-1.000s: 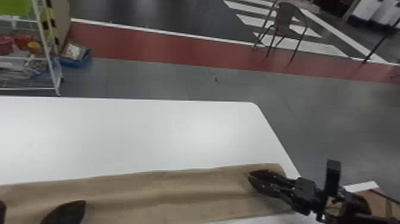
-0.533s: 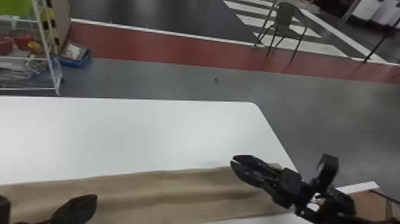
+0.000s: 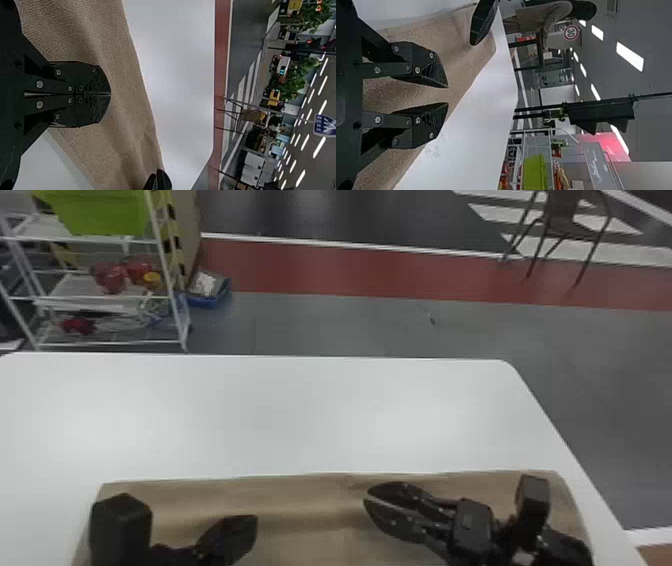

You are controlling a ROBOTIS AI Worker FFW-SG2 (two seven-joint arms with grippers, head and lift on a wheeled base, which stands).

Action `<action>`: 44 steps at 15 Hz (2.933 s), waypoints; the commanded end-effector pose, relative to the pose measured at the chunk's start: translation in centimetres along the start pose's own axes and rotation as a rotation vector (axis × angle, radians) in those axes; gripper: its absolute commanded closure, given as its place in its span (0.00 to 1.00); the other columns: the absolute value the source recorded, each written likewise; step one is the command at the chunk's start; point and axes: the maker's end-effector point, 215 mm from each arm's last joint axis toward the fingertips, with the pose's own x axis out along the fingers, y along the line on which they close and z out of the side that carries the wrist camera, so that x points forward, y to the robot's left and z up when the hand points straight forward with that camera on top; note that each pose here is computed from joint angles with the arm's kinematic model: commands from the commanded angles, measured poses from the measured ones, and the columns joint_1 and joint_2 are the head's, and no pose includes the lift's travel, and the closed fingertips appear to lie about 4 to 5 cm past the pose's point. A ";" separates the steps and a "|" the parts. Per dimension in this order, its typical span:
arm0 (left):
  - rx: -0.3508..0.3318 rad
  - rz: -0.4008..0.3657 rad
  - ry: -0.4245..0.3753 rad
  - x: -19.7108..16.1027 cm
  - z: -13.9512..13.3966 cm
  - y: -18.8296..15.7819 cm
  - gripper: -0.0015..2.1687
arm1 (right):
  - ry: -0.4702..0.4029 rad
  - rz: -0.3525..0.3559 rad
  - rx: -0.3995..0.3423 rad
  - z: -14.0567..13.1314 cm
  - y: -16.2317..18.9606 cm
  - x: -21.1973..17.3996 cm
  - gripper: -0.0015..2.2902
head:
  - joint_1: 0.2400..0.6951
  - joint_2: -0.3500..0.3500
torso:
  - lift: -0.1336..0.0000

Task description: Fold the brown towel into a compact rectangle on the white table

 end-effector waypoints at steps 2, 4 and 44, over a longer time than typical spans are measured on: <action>-0.002 -0.021 0.000 0.5 0.0 -1.1 0.69 | 0.015 0.026 -0.004 -0.7 1.1 1.5 0.51 | 1.00 0.33 | 0.09; -0.003 -0.023 -0.001 0.5 0.0 -1.2 0.69 | 0.027 0.041 -0.004 -0.9 1.6 2.1 0.67 | 1.00 0.33 | 0.09; 0.009 0.069 0.015 -1.4 -0.6 1.7 0.69 | 0.020 -0.259 0.057 -2.9 -8.2 -16.1 0.71 | 1.00 0.00 | 0.09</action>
